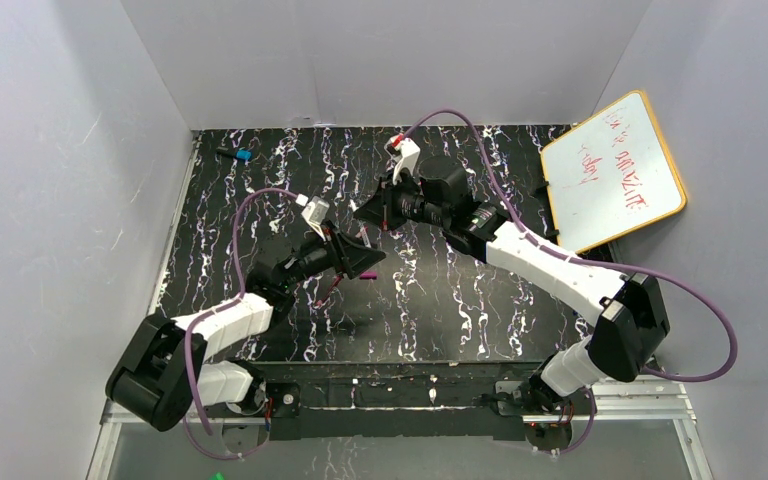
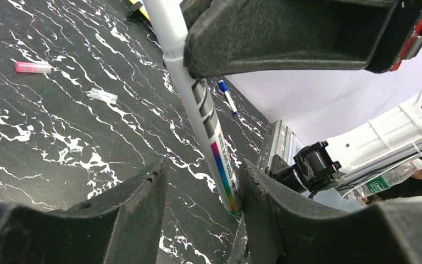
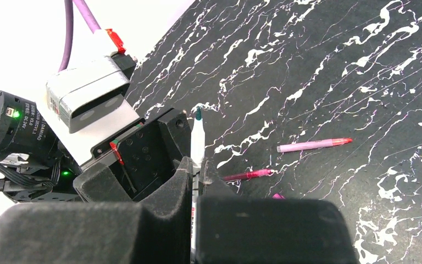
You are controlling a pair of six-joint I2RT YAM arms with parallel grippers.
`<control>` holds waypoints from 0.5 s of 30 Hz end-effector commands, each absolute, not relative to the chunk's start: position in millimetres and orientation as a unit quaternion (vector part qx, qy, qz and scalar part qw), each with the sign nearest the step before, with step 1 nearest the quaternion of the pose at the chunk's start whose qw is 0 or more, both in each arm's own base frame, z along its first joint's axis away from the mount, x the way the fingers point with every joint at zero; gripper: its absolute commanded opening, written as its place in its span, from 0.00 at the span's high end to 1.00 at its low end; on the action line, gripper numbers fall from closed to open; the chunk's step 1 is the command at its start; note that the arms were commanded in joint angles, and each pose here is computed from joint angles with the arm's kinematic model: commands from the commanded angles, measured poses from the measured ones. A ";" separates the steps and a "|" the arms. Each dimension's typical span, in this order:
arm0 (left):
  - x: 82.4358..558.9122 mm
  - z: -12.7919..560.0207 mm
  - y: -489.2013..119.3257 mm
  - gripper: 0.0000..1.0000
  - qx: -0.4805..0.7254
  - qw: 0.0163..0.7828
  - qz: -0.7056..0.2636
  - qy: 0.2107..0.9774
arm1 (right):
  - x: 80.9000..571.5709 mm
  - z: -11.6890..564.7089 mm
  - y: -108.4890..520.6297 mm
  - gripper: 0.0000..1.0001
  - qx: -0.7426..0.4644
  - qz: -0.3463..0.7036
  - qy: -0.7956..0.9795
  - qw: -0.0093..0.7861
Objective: Insert the pens into the pen caps
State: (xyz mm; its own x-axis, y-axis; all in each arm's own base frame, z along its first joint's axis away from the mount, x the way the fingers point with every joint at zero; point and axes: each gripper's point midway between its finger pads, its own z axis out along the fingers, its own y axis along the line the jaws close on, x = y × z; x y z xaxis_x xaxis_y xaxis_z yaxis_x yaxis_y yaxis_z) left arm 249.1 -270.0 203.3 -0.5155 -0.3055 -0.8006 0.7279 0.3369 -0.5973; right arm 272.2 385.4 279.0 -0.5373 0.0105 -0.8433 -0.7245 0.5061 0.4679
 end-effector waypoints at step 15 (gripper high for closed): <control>250.1 219.2 -274.5 1.00 0.174 0.487 -0.568 0.640 | 266.3 285.7 383.1 0.99 -0.233 0.444 0.748 0.435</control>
State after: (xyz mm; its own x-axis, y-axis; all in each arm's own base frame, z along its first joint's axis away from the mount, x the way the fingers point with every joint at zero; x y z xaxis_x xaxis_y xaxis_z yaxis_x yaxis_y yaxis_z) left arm 253.3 -270.9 200.8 -0.5259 -0.3203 -0.7880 0.7166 0.3323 -0.6133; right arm 269.8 384.2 270.4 -0.5372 0.0023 -0.8435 -0.7243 0.5112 0.4627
